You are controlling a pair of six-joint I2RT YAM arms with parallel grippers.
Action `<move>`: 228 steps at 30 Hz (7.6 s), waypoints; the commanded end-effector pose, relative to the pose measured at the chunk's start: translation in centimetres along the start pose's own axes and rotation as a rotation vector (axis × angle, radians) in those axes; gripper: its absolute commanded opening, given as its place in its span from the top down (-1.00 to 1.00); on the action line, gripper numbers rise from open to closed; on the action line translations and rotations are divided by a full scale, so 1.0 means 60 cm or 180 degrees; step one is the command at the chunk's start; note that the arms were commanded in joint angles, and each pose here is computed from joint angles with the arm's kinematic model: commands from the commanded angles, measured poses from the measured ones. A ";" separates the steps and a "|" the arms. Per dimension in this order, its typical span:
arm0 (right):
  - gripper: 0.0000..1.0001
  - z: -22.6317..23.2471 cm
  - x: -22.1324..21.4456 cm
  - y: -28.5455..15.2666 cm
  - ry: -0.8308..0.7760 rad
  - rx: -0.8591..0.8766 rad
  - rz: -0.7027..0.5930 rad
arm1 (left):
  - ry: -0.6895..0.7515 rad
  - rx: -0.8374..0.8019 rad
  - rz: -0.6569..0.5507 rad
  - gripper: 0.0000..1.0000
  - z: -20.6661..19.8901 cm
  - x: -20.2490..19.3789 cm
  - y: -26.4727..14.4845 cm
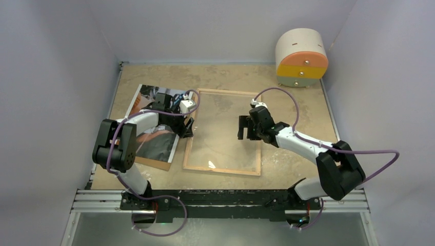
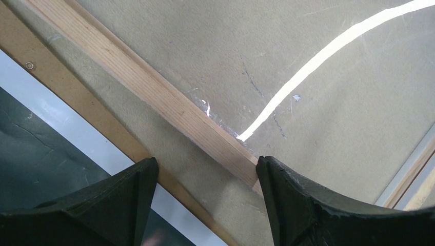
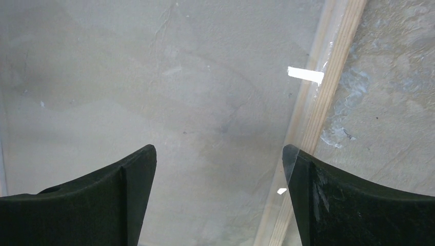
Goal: Put the photo into the frame
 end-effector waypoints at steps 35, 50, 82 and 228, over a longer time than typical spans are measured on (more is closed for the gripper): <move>-0.85 -0.013 0.007 -0.003 0.0330 0.0381 -0.0073 | -0.0066 0.0014 0.0192 -0.50 -0.001 -0.021 0.008; -0.43 0.014 0.055 -0.061 0.0663 0.1137 -0.0602 | -0.0156 -0.0105 0.0260 -0.14 0.000 -0.018 0.014; 1.00 0.027 0.076 -0.098 0.0629 0.1633 -0.1017 | -0.0396 -0.0200 0.0015 0.14 0.029 -0.005 -0.033; 1.00 0.044 0.139 -0.131 0.0436 0.1793 -0.1395 | -0.0144 0.0000 0.0181 -0.14 0.008 -0.026 -0.051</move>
Point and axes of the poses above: each gripper's point midway between its finger pads, its own y axis out along the fingers, its own z axis along the line the jaws close on, x = y × z, the point moved 8 cm from there along -y, back along the fingers, and after that the axes turned 13 degrees about -y, right-handed, at the moved point
